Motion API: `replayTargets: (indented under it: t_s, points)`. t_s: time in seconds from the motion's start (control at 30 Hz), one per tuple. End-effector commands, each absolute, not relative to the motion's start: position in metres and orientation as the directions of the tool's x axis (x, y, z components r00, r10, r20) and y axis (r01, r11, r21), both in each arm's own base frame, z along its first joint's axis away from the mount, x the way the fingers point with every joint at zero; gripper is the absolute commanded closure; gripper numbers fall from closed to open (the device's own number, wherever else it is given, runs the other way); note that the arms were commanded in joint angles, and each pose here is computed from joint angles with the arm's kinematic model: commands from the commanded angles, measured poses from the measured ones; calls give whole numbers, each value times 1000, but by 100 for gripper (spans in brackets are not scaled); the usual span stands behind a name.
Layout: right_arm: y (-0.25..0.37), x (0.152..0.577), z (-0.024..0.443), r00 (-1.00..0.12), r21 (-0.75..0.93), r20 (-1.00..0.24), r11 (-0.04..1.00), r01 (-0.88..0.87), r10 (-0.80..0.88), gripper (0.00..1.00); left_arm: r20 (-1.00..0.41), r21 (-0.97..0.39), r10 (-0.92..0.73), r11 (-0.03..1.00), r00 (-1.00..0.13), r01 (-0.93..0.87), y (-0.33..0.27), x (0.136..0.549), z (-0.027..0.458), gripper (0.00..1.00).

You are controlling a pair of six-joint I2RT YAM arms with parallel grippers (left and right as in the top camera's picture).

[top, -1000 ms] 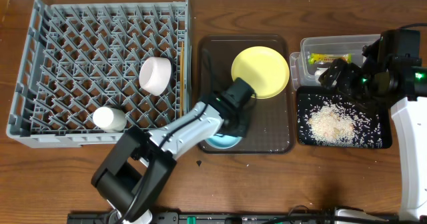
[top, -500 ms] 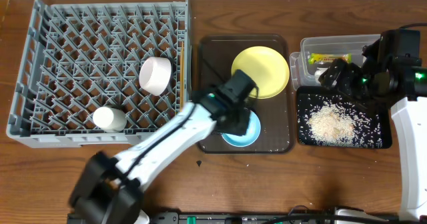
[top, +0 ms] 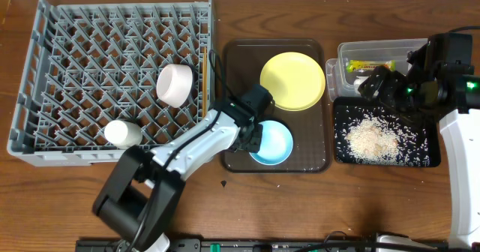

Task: Sort waste into correct bins and load items into the dishwasher
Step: 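Place the light-blue bowl upside down in the dish rack with left gripper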

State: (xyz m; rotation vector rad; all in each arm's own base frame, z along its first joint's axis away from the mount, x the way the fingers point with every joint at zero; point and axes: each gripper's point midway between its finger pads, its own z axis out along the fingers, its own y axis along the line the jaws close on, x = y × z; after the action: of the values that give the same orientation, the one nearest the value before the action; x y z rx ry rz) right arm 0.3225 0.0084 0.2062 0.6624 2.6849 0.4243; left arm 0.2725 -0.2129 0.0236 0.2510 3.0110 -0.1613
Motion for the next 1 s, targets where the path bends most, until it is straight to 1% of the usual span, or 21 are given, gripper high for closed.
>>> replayTargets:
  t_s: [0.0,0.1,0.13,0.23,0.3,0.37,0.43,0.47,0.5,0.57,0.67,0.7,0.8,0.83,0.9,0.97]
  points:
    - [8,322,207,-829,370,-249,840,397,501,1,-105,-111,165,978,-981,176,-217,274,10,58]
    - [8,322,207,-829,370,-249,840,397,501,1,-87,-149,167,972,-982,179,-225,272,3,81]
    - [8,322,207,-829,370,-249,840,397,501,1,-85,-150,167,972,-982,178,-225,272,2,92]
    - [8,322,207,-829,370,-249,840,397,501,1,-85,-149,165,973,-983,177,-224,273,5,92]
    - [8,322,207,-829,370,-249,840,397,501,1,-87,-150,152,975,-985,163,-221,276,18,92]
    - [8,322,207,-829,370,-249,840,397,501,1,-107,-158,124,977,-986,140,-215,284,43,93]
    - [8,322,207,-829,370,-249,840,397,501,1,-156,-168,100,978,-983,126,-205,297,77,92]
    - [8,322,207,-829,370,-249,840,397,501,1,-211,-152,85,981,-974,119,-192,306,103,93]
    - [8,322,207,-829,370,-249,840,397,501,1,-244,-128,77,986,-967,110,-182,312,115,93]
    - [8,322,207,-829,370,-249,840,397,501,1,-346,-19,58,997,-936,69,-147,325,147,92]
    - [8,322,207,-829,370,-249,840,397,501,1,-490,211,41,975,-871,-72,-82,338,188,92]
    - [8,322,207,-829,370,-249,840,397,501,1,-543,326,56,933,-838,-150,-51,341,207,93]
    - [8,322,207,-829,370,-249,840,397,501,1,-599,548,122,783,-792,-293,5,343,245,93]
    - [8,322,207,-829,370,-249,840,397,501,1,-597,642,157,681,-787,-352,30,343,262,93]
    - [8,322,207,-829,370,-249,840,397,501,1,-577,710,182,593,-796,-379,50,346,273,93]
    - [8,322,207,-829,370,-249,840,397,501,1,-548,745,183,551,-816,-377,68,356,272,93]
